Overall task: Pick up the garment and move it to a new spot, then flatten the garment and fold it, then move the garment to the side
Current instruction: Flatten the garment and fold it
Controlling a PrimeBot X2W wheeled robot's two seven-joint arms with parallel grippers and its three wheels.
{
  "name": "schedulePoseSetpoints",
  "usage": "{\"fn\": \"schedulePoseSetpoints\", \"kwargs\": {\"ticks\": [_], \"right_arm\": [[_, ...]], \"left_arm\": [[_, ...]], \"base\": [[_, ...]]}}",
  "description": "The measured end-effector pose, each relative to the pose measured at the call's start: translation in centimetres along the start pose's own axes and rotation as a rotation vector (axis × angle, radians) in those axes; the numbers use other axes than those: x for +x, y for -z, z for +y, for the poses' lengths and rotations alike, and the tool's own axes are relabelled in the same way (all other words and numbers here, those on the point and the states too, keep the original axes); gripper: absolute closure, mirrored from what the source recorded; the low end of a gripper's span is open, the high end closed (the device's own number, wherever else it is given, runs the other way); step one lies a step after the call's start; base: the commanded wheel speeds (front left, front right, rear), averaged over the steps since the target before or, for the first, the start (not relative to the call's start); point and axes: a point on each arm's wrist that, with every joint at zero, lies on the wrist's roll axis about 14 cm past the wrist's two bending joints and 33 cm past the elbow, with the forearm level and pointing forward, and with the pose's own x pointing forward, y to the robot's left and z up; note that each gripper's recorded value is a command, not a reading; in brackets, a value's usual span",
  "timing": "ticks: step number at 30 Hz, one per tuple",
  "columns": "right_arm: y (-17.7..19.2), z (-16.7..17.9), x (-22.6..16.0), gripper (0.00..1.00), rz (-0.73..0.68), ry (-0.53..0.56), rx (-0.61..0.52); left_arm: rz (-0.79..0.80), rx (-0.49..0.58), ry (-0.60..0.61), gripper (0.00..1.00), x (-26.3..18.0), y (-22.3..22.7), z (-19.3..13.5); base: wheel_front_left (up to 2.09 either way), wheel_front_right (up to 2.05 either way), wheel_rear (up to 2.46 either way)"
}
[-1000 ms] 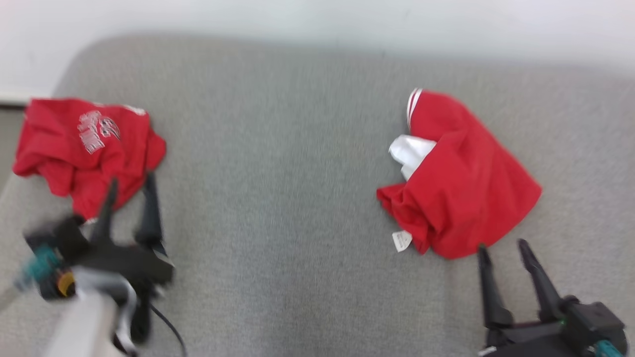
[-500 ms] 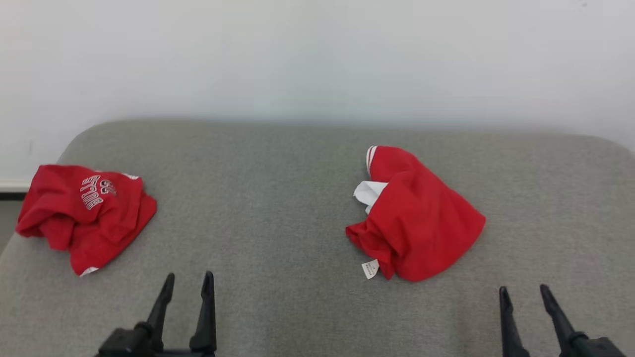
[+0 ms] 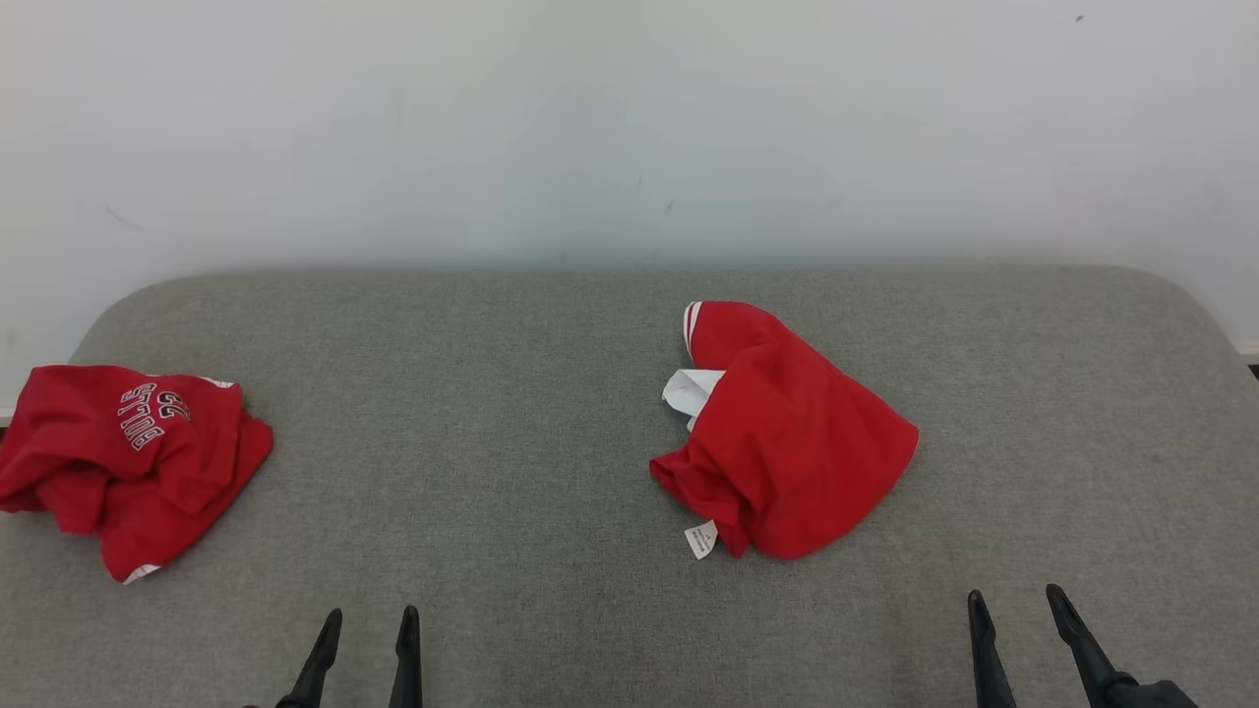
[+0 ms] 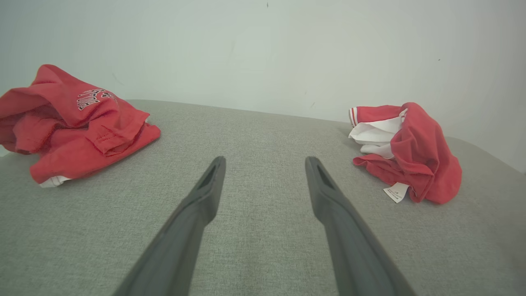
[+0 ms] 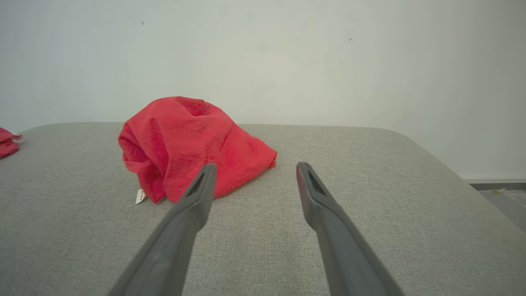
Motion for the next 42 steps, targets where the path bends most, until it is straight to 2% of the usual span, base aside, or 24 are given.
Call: {"fn": "schedulePoseSetpoints", "kwargs": {"ticks": [8, 12, 17, 23, 26, 28, 37, 42], "right_arm": [[0.3, -0.1, 0.2, 0.00, 0.005, 0.002, 0.007], [0.2, 0.2, 0.4, 0.00, 0.000, -0.004, 0.014], [0.0, 0.5, 0.3, 0.00, -0.003, -0.008, 0.027], [-0.2, 0.8, 0.0, 0.00, -0.008, -0.009, 0.045], [-0.3, 0.9, -0.3, 0.00, -0.009, -0.004, 0.054], [-0.5, 0.5, -0.6, 0.00, -0.015, 0.014, 0.066], [-0.2, -3.0, -2.3, 0.00, -0.013, 0.151, 0.092], [0.8, -6.0, -4.1, 0.00, 0.021, 0.270, 0.088]], "left_arm": [[0.015, 0.020, -0.011, 0.00, -0.1, 0.4, 0.5], [0.076, 0.006, -0.019, 0.00, -0.2, 2.4, 0.6], [0.119, -0.021, 0.013, 0.00, 3.7, 1.5, -0.4], [0.273, -0.003, 0.130, 0.00, 9.2, 1.0, -4.4], [0.305, -0.052, 0.162, 0.00, 11.8, 0.1, -5.9], [0.350, -0.049, 0.179, 0.00, 13.2, 0.4, -6.9], [0.497, -0.013, 0.240, 0.00, 19.1, 2.8, -10.8], [0.620, -0.020, 0.329, 0.00, 20.9, 6.2, -15.1]], "base": [[0.00, 0.00, 0.00], [0.00, 0.00, 0.00], [0.00, 0.00, 0.00], [0.00, 0.00, 0.00], [0.00, 0.00, 0.00], [0.00, 0.00, 0.00], [0.00, 0.00, 0.00], [0.00, 0.00, 0.00]]}}
